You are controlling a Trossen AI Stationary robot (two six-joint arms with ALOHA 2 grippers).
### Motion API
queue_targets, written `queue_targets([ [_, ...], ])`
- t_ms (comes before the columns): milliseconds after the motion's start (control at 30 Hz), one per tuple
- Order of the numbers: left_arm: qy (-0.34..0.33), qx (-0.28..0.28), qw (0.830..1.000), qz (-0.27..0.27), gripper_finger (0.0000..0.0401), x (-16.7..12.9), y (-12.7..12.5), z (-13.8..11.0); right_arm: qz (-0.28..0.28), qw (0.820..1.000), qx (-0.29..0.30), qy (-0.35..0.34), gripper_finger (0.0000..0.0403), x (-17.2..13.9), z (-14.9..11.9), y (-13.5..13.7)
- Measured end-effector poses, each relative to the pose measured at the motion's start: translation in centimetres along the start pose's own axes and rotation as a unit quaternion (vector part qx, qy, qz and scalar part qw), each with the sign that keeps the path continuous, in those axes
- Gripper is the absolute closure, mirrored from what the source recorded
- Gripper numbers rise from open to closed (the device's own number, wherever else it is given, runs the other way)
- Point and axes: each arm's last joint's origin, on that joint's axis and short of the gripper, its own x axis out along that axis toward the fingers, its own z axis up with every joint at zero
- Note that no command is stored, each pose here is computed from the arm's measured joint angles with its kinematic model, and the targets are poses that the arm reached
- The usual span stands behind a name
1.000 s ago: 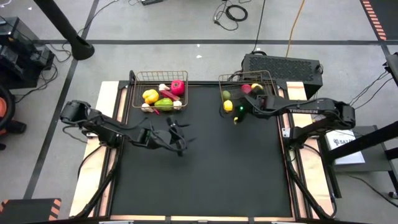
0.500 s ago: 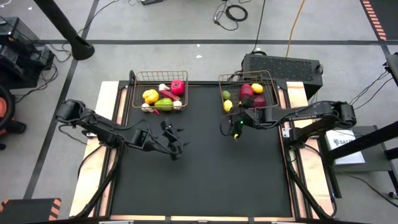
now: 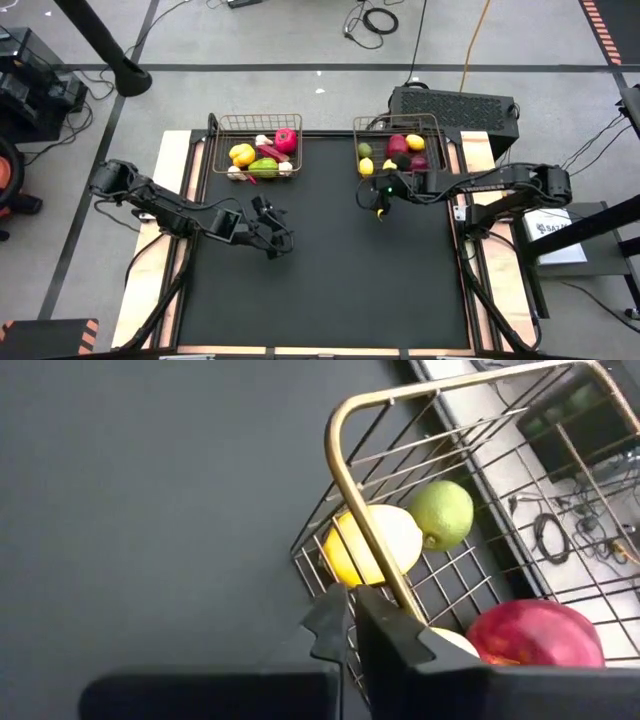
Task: Sort produce into baskets
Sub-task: Adjust the right wire basket on the table, then return to Home Position
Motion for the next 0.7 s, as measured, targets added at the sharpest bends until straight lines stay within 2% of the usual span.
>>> queue_targets([
  [267,0.011,0.007,1.0,0.004,0.0159,0.0,0.1,-0.2,-0.012,1.0,0.016,-0.015,0.0392,0.4,0.4,-0.9],
  [433,0.025,-0.008,1.0,0.01,0.0176,-0.6,0.5,-0.5,0.032,0.999,0.013,-0.016,0.0398,0.4,0.4,-0.6],
  [700,0.092,-0.039,0.994,0.033,0.0205,-3.7,2.4,-1.8,0.08,0.997,0.007,-0.012,0.0399,-0.9,1.8,-0.1],
])
